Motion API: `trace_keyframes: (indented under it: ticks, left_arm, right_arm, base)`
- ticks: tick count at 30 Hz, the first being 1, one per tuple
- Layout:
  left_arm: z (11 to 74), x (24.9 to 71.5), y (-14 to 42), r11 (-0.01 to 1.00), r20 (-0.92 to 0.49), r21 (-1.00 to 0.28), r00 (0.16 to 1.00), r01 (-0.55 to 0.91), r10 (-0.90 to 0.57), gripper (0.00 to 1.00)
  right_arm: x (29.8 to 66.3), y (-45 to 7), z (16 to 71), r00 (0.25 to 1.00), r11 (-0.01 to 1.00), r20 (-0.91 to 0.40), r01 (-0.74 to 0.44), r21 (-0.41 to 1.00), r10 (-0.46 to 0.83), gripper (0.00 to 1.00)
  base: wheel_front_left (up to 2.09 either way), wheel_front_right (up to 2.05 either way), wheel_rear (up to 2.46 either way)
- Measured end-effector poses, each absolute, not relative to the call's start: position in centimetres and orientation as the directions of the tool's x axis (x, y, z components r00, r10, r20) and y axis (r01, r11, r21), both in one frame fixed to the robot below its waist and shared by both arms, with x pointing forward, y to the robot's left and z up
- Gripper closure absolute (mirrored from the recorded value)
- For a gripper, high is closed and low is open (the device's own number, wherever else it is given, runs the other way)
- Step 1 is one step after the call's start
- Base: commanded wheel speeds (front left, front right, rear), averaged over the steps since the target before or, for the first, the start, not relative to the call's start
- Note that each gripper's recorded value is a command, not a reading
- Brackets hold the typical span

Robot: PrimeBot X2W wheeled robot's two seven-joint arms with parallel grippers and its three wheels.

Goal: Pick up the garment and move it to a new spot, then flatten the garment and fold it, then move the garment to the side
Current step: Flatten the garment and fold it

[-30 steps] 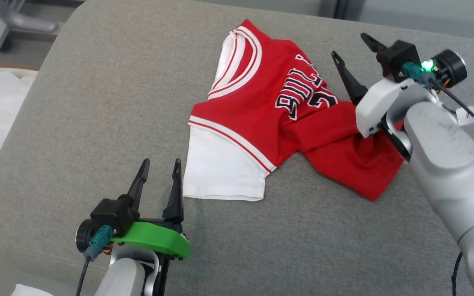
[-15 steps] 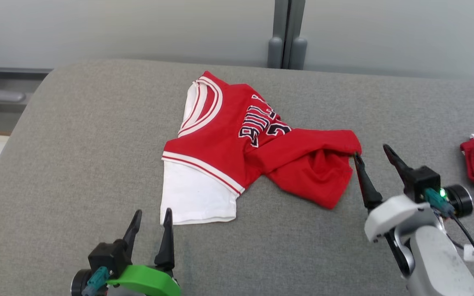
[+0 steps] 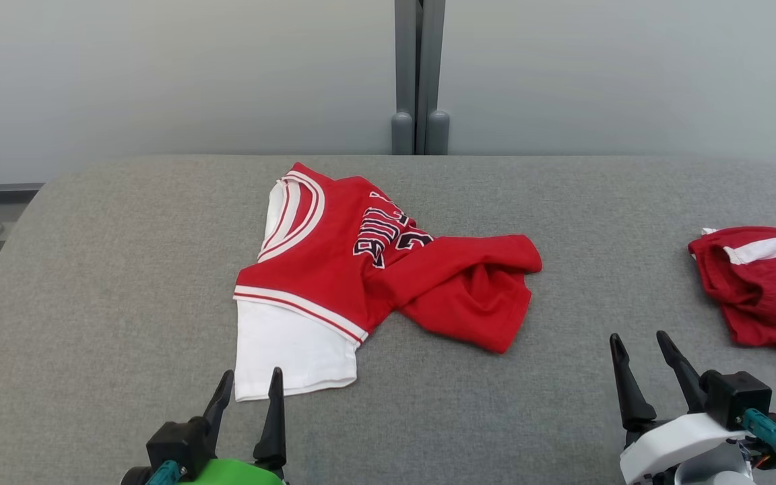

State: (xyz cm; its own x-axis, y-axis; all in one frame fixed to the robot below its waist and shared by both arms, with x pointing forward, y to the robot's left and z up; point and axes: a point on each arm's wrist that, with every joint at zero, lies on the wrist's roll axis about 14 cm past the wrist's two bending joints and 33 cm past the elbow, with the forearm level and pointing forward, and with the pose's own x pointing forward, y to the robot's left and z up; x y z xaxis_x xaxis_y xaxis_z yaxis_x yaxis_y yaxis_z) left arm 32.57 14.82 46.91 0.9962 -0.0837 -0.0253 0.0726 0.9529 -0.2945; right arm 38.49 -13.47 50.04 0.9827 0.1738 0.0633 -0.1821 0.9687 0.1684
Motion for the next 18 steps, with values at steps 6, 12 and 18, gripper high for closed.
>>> trace_keyframes:
  ticks: [6, 12, 18]
  left_arm:
    - [46.99, 32.80, 14.43, 0.953, -0.023, -0.290, 0.995, 0.088, -0.099, 0.00]
    - [46.84, 32.81, 14.35, 0.952, -0.027, -0.291, 0.994, 0.091, -0.104, 0.00]
    - [46.78, 32.78, 14.42, 0.953, -0.029, -0.290, 0.994, 0.090, -0.103, 0.00]
  right_arm:
    - [37.98, -13.88, 49.82, 0.985, 0.969, 0.058, -0.169, 0.180, 0.162, 0.00]
    - [37.94, -13.77, 49.54, 0.985, 0.968, 0.049, -0.171, 0.184, 0.164, 0.00]
    - [37.99, -13.53, 49.26, 0.984, 0.966, 0.041, -0.176, 0.188, 0.171, 0.00]
  base:
    - [0.00, 0.00, 0.00]
    - [0.00, 0.00, 0.00]
    - [0.00, 0.00, 0.00]
